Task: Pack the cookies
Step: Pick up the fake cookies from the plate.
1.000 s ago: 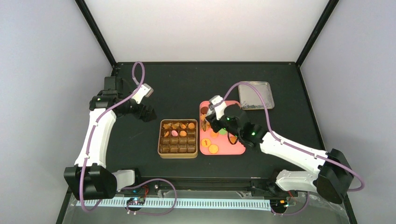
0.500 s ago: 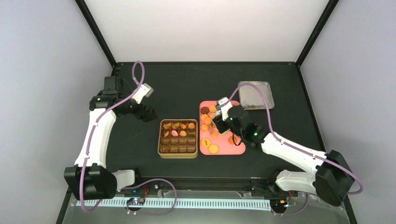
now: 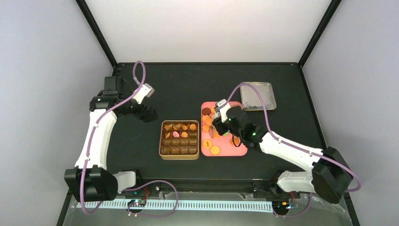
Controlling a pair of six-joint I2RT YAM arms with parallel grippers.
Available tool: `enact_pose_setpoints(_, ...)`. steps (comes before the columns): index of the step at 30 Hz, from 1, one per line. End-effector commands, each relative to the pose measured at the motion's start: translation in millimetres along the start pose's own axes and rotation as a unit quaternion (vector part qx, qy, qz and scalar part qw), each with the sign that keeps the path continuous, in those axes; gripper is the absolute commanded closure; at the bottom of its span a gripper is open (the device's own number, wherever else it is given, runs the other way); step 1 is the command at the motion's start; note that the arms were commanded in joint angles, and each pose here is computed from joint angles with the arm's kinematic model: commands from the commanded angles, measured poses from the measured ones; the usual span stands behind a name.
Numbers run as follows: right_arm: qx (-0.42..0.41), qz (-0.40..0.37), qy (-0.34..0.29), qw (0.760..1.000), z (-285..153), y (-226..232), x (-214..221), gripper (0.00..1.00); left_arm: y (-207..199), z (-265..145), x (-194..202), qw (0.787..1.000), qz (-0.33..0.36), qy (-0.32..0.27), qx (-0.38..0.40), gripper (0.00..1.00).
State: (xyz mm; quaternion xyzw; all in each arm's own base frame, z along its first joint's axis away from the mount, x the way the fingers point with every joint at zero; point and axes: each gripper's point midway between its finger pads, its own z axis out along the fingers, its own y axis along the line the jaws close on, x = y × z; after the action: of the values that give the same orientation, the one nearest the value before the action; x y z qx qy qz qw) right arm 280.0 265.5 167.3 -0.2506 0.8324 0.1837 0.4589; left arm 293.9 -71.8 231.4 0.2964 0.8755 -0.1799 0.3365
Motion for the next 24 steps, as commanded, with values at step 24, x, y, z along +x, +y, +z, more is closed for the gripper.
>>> enact_pose_setpoints(24,-0.002,-0.003,-0.101,0.995,-32,15,-50,0.82,-1,-15,-12,1.000,0.020,-0.018,-0.015,0.01)
